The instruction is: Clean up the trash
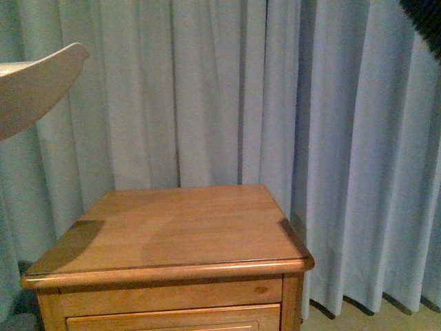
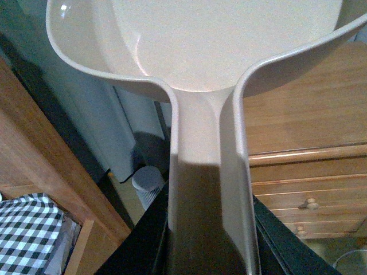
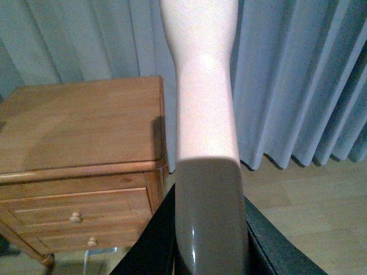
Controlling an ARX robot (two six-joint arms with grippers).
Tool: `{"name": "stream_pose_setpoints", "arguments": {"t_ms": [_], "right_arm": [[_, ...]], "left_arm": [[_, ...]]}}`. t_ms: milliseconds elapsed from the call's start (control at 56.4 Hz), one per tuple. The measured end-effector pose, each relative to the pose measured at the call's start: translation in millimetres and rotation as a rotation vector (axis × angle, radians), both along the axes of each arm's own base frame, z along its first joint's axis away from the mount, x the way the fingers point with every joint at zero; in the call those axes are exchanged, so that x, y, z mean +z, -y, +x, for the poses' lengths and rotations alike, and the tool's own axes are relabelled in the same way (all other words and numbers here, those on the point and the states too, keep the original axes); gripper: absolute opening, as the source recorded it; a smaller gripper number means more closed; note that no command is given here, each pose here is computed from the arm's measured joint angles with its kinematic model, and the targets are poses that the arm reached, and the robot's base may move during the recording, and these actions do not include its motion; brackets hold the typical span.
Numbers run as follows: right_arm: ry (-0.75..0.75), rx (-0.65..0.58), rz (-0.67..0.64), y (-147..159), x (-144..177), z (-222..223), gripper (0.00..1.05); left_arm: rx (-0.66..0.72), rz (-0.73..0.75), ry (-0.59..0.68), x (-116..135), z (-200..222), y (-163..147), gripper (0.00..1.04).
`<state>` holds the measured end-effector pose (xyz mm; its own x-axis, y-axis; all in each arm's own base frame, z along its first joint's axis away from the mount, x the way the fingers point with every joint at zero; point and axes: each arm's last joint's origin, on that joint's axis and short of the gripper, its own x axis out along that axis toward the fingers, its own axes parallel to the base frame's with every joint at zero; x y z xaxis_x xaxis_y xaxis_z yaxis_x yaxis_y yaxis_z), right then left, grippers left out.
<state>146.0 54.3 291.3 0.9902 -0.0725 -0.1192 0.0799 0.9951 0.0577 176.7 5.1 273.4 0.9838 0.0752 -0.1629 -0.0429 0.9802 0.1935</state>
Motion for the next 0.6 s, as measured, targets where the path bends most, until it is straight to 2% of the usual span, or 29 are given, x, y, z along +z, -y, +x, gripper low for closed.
{"name": "stream_pose_setpoints", "arguments": {"t_ms": [603], "right_arm": [[-0.001,0.003,-0.001,-0.3,-0.9,-0.1,0.21]], "left_arm": [[0.008,-0.002,0.003,-0.2,-1.3,-0.6,0.28]]}}
